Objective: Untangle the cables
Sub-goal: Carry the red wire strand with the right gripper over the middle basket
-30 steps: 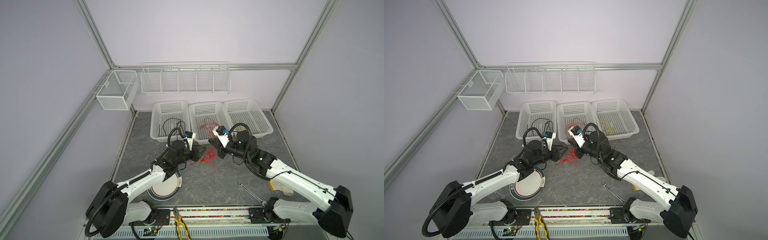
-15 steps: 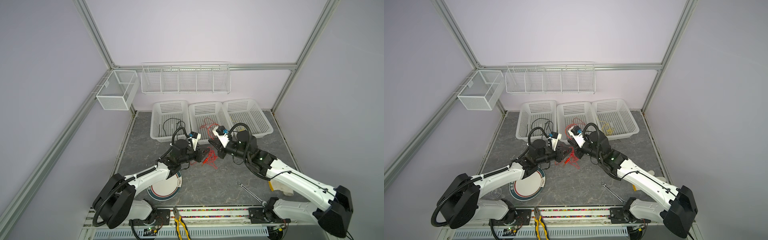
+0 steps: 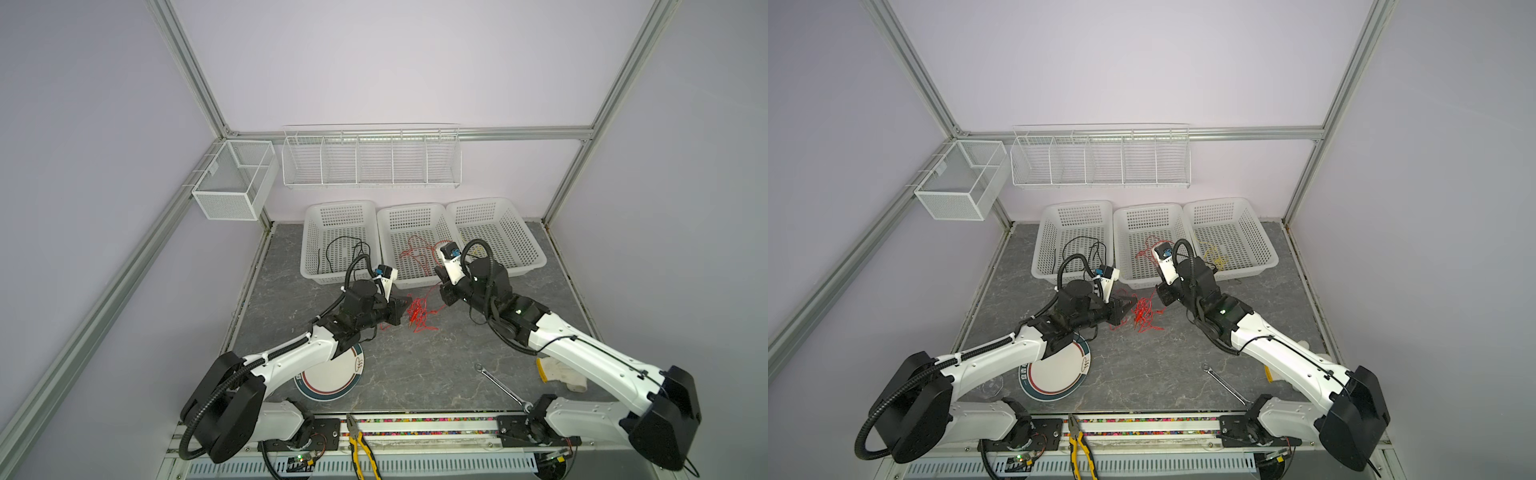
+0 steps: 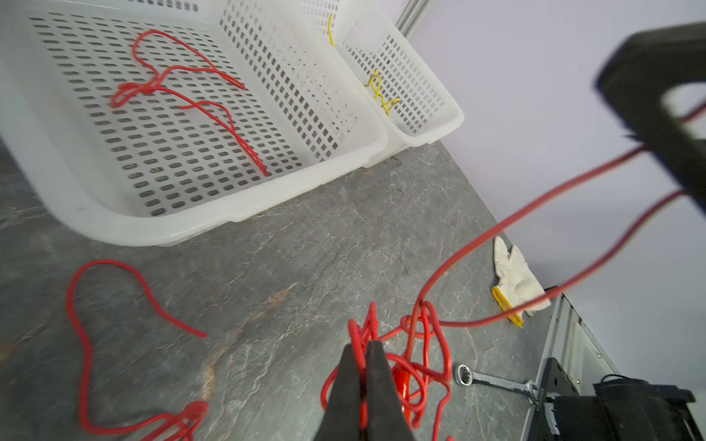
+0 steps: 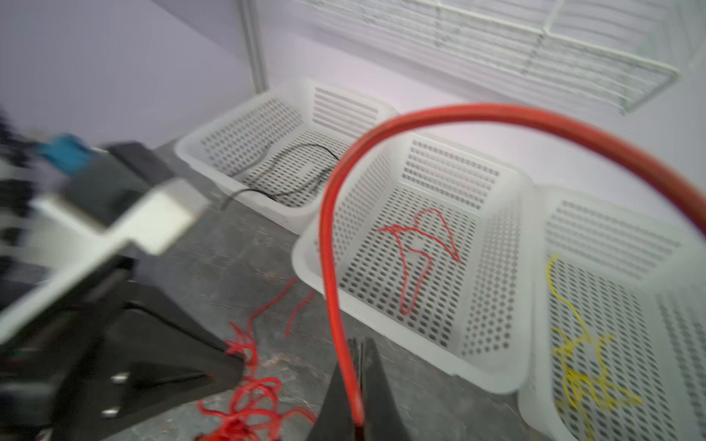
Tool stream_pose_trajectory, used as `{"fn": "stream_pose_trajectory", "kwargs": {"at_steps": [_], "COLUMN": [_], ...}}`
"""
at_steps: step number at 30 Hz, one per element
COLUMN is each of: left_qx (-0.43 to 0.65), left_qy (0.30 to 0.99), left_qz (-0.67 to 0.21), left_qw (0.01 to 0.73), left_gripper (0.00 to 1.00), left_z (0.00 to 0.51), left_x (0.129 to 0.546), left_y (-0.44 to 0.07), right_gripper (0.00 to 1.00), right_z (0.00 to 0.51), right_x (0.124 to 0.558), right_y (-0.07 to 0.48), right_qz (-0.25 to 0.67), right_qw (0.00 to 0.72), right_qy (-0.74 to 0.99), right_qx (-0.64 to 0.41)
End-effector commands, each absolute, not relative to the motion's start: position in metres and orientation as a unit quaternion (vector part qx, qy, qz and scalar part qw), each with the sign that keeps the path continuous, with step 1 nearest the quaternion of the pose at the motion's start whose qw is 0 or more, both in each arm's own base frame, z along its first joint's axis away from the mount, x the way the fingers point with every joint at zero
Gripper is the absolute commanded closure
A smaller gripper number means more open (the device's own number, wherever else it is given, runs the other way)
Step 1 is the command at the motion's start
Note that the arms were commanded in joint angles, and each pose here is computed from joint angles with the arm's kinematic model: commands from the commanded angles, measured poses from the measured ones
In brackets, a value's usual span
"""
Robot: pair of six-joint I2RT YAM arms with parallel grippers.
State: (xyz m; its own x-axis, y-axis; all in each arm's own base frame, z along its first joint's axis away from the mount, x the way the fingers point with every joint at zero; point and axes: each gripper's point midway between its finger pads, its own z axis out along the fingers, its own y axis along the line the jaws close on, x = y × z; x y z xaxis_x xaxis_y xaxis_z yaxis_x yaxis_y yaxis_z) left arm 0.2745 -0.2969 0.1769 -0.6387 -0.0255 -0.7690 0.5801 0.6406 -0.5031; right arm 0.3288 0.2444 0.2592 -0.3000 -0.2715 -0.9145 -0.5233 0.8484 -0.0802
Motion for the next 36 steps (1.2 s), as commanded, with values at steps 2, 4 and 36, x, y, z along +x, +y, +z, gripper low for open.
{"fn": "stream_pose_trajectory", "kwargs": {"at_steps": [2,4,36], "left_qx": [0.161,0.160,0.201], "left_qy": [0.841,0.846,0.799], "left_qz": [-0.320,-0.304,-0.346], "left_qw": [0.406,0.409,0.449], "left_gripper": [1.00,1.00,1.00], "left_z": [0.178,0.178,0.201], "left_x": [0.277,0.274,0.252], "left_y": [-0.272,-0.263,-0.261], "right_gripper": [0.94,0.93,0.93], "right_z": [0.242,0.235,0.317], "right_x": [0.349,0.351,0.360], "right_y": [0.185,0.165,0.213], "right_qz": [0.034,0.004,0.171], "right_qw": [0.522,0.518,0.573], "right_qy": [0.840,0.847,0.782], "right_qx": [-0.145,-0.119,-0.175]}}
